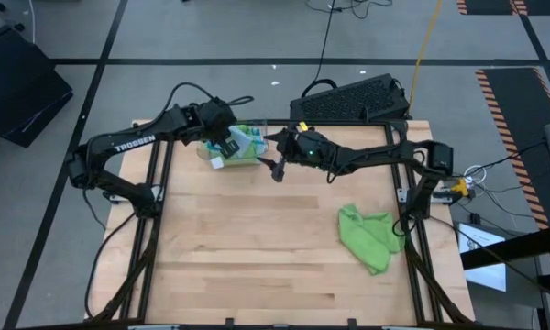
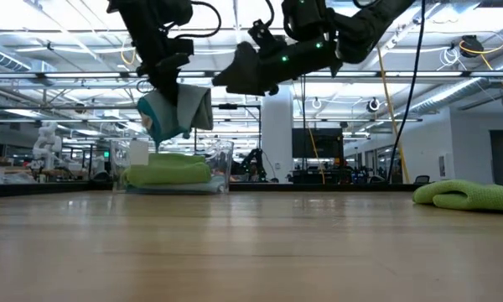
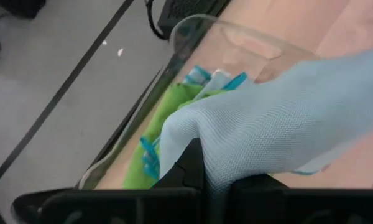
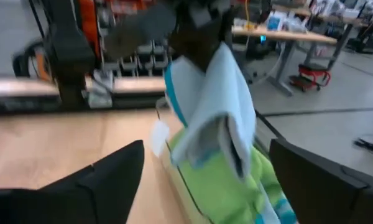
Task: Fold microfiber towels
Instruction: Put the blue microfiber cloth into the bin
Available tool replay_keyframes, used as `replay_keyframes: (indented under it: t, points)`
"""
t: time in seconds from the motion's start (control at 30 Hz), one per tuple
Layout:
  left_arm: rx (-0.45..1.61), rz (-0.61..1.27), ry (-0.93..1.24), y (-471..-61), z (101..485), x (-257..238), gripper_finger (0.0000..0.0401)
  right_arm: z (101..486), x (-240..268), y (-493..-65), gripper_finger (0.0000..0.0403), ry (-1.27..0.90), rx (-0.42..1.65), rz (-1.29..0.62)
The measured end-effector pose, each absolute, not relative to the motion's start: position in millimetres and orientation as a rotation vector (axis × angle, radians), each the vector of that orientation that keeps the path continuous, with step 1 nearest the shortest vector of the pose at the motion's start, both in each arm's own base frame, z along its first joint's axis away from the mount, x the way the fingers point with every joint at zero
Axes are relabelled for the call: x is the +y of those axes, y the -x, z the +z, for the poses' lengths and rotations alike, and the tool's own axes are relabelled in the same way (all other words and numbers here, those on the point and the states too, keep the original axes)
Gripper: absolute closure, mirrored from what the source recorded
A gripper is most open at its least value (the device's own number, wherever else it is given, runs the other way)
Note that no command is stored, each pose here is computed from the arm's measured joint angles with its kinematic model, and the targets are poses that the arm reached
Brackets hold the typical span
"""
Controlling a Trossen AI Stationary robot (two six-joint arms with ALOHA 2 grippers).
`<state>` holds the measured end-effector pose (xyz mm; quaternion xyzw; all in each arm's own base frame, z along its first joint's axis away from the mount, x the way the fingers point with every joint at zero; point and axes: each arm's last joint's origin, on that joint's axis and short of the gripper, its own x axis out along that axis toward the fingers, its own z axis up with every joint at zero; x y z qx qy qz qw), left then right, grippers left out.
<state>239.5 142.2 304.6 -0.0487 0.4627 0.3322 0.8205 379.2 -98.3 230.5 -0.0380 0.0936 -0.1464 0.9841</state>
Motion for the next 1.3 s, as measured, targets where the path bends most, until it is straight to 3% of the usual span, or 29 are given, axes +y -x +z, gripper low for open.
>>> replay_keyframes:
  t: [0.37, 0.77, 0.93, 1.2, 1.3]
  points:
    - [0.898, 0.671, 0.094, -253.5, 308.7, 128.5, 0.0391, 229.4, -104.5, -391.8, 0.0061, -0.005, 0.052, -0.31]
    - [0.856, 0.68, 0.133, -256.1, 310.3, 127.8, 0.0391, 213.1, -110.1, -415.4, 0.0075, 0.016, 0.182, -0.31]
    - [0.861, 0.678, 0.129, -255.9, 310.2, 127.6, 0.039, 210.3, -115.1, -413.2, 0.0155, 0.024, 0.214, -0.393]
    - [0.906, 0.648, 0.076, -254.2, 308.6, 126.8, 0.0391, 208.9, -129.3, -405.3, 0.0369, -0.011, 0.278, -0.392]
    - [0.936, 0.619, 0.028, -253.6, 306.5, 126.3, 0.0387, 217.4, -128.8, -398.8, 0.0389, 0.042, 0.325, -0.367]
